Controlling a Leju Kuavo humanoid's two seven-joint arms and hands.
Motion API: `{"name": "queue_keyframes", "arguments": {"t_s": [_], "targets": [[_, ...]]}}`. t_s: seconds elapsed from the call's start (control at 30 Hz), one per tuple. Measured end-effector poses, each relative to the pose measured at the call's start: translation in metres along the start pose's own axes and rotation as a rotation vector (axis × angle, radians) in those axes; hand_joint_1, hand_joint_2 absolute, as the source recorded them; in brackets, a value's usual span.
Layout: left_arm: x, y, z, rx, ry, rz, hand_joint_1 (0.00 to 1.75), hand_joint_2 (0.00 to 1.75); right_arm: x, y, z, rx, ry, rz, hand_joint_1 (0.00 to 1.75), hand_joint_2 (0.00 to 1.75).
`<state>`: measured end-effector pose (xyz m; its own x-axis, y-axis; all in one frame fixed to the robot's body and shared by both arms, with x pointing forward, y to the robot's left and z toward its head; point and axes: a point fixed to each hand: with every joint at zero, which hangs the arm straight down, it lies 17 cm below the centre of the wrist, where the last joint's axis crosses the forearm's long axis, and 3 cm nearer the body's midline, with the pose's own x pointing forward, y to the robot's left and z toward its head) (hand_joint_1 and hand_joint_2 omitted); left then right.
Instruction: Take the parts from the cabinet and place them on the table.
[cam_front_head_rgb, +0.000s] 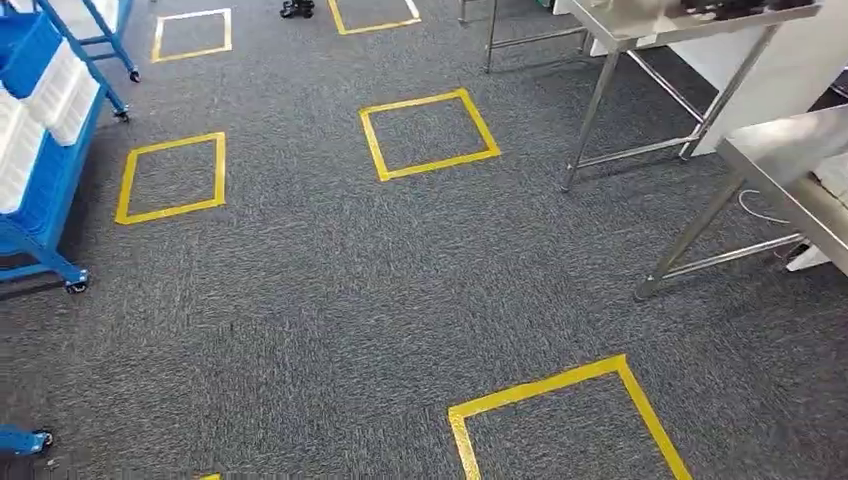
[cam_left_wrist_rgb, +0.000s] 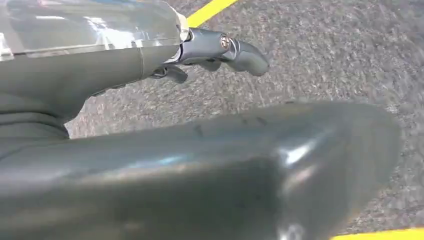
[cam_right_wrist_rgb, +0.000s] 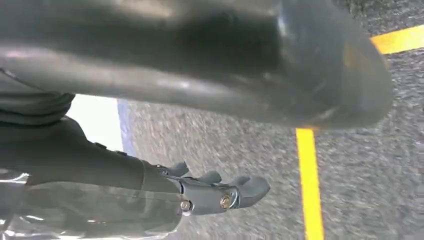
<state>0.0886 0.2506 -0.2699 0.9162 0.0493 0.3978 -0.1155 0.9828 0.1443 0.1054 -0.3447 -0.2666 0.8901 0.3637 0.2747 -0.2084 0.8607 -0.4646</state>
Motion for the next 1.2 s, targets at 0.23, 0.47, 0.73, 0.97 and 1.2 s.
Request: {"name": "queue_keyframes", "arguments": {"t_s": [0.23, 0.47, 0.73, 0.97, 1.2], "targets": [[-0.023, -0.004, 0.006, 0.048, 0.094, -0.005, 0.0, 0.0, 0.014, -0.012, -0.004, -0.023, -0.077, 0.009, 0.0, 0.0], [-0.018, -0.011, 0.007, 0.054, 0.076, -0.025, 0.0, 0.0, 0.013, -0.017, -0.005, -0.044, -0.06, -0.018, 0.0, 0.0], [0.005, -0.005, 0.004, 0.092, -0.016, 0.001, 0.0, 0.0, -0.027, -0.011, 0.0, -0.029, 0.09, -0.024, 0.0, 0.0], [0.03, -0.007, 0.003, 0.081, -0.124, 0.022, 0.0, 0.0, -0.016, -0.011, -0.001, -0.033, 0.033, 0.0, 0.0, 0.0], [0.024, 0.0, 0.001, 0.114, -0.083, 0.03, 0.0, 0.0, -0.005, -0.007, -0.001, -0.011, -0.032, 0.06, 0.0, 0.0]]}}
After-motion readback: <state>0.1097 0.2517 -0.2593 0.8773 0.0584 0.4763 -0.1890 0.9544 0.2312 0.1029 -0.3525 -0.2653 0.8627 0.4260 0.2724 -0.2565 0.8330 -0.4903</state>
